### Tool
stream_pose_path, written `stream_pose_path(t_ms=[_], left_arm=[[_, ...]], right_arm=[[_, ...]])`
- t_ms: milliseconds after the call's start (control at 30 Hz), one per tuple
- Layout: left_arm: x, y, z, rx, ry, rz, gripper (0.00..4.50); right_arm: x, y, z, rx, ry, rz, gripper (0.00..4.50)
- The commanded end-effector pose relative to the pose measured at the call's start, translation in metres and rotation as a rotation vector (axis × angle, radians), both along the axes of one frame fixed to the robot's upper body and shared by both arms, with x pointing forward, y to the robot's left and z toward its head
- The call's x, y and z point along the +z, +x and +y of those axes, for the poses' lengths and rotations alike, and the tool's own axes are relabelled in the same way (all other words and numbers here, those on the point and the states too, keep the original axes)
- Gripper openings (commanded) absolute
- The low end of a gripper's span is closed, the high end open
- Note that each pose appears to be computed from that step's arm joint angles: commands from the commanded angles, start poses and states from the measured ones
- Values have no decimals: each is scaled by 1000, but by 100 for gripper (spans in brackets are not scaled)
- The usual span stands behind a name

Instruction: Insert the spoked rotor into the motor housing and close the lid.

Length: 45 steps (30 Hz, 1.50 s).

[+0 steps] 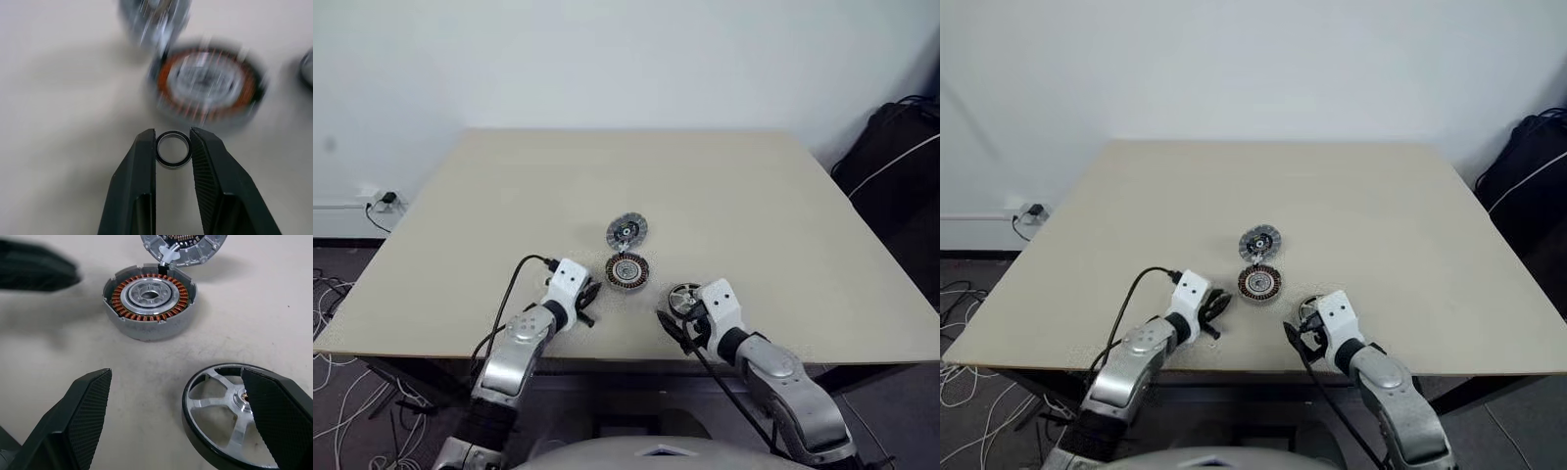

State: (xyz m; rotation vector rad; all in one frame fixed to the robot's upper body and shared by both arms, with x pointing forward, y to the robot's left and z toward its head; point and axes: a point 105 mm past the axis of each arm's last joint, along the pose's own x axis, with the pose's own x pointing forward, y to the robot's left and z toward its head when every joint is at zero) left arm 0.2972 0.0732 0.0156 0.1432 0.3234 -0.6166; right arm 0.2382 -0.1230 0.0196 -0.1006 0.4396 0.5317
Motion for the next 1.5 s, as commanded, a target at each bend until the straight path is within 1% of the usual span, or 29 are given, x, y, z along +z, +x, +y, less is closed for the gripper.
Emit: stream_pose_path(t_ms=[33, 133, 233, 433, 633, 867, 900, 933, 967, 1033, 1133, 1167, 1267, 1300, 1333, 1400, 1433, 1500], left_arm=[[20, 12, -15, -35, -25, -78, 67], [22, 24, -23, -49, 3, -103, 67], [19, 35, -29, -49, 20, -108, 67], [6, 44, -40, -68, 19, -65, 67], [-6, 48, -45, -74, 17, -27, 67], [-17, 47, -44, -71, 23, 12, 67], [-17, 47, -44, -65, 15, 18, 139], [-17, 47, -43, -62, 12, 18, 166], [-16, 47, -43, -59, 10, 10, 202], [-9, 48, -43, -55, -11, -20, 266], [6, 46, -42, -57, -78, -62, 266], [9, 44, -41, -57, -89, -72, 249], [16, 39, -34, -48, -104, -93, 167], [18, 37, -30, -38, -104, -101, 127], [19, 35, -26, -32, -102, -110, 102], [21, 29, -20, -25, -103, -120, 28], [21, 26, -14, -11, -95, -125, 1], [20, 20, -4, 9, -78, -130, 0]], right_arm=[[9, 5, 3, 6, 7, -46, 450], [9, 5, 4, 1, 7, -50, 450], [11, 7, 1, -29, 4, -65, 450], [10, 6, 1, -42, 4, -69, 450], [11, 6, 1, -45, 2, -74, 450], [12, 5, 1, -44, -1, -77, 450], [12, 5, 1, -43, -1, -77, 450], [12, 5, 1, -42, -1, -77, 450], [12, 5, 2, -40, -1, -77, 450], [12, 5, 2, -37, 0, -78, 450], [13, 5, 3, -34, 2, -79, 450], [13, 5, 3, -33, 2, -79, 450], [13, 5, 3, -29, 3, -77, 450], [13, 6, 4, -25, 7, -76, 450], [13, 6, 5, -21, 11, -75, 450], [14, 7, 7, -16, 18, -74, 450], [14, 8, 8, -14, 21, -75, 432], [15, 11, 10, -11, 26, -74, 386]])
